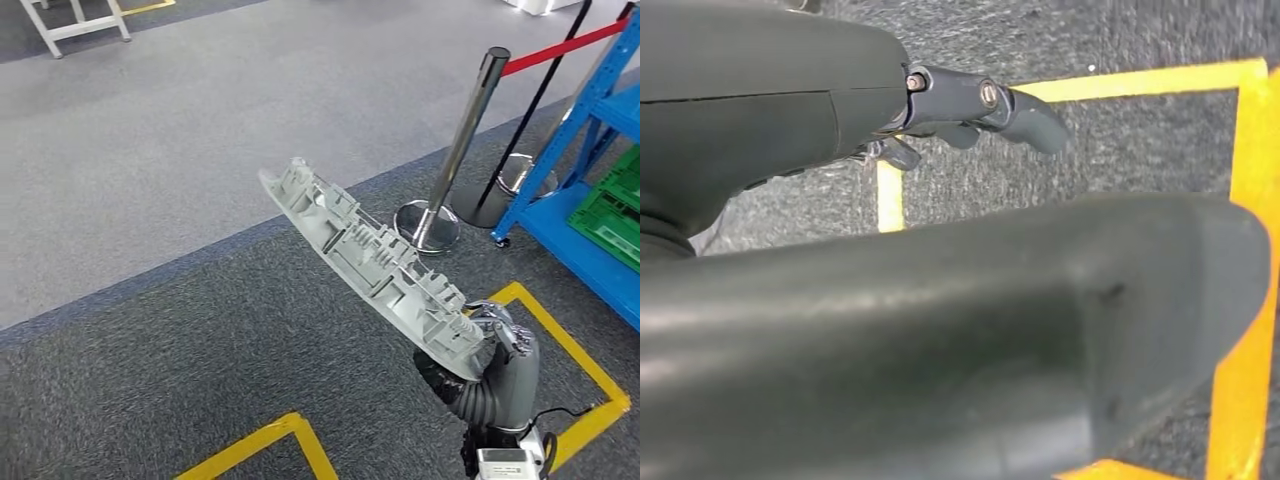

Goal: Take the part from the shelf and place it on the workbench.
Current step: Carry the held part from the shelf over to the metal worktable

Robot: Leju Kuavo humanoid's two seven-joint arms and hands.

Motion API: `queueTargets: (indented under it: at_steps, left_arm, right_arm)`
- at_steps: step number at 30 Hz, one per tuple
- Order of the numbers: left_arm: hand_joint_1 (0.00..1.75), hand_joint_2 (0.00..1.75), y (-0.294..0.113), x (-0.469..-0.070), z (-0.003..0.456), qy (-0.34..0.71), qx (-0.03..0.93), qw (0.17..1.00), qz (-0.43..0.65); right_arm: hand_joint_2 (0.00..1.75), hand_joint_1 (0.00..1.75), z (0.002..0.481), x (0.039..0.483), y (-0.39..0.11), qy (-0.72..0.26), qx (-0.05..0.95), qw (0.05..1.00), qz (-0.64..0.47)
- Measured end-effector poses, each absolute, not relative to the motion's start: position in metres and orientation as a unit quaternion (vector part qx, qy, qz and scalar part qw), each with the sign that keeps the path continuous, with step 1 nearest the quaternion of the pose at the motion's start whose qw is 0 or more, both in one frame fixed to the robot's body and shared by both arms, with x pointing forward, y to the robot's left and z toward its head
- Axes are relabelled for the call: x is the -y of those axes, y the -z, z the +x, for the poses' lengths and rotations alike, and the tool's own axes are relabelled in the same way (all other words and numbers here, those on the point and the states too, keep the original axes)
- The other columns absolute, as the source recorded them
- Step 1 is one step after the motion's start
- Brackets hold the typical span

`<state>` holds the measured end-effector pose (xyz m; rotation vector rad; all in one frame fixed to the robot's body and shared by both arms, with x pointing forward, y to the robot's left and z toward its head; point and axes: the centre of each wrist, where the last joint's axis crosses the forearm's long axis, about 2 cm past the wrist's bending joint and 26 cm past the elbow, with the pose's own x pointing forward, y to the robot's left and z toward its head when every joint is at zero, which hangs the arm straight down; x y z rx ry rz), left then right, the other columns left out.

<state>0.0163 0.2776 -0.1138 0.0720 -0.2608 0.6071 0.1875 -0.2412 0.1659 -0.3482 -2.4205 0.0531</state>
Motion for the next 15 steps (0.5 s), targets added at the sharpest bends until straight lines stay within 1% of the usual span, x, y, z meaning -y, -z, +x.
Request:
queueTargets:
  at_steps: [6, 15]
  left_arm:
    - [0.00, 0.00, 0.114, -0.277, 0.017, -0.279, 0.146, 0.949, 0.014]
    - [0.00, 0.00, 0.114, -0.278, 0.018, -0.320, 0.128, 0.938, 0.022]
  right_arm:
    - [1.75, 1.75, 0.198, 0.236, -0.168, -0.036, 0.932, 0.343, -0.112]
    - [1.75, 1.75, 0.206, 0.225, -0.172, -0.049, 0.935, 0.336, -0.100]
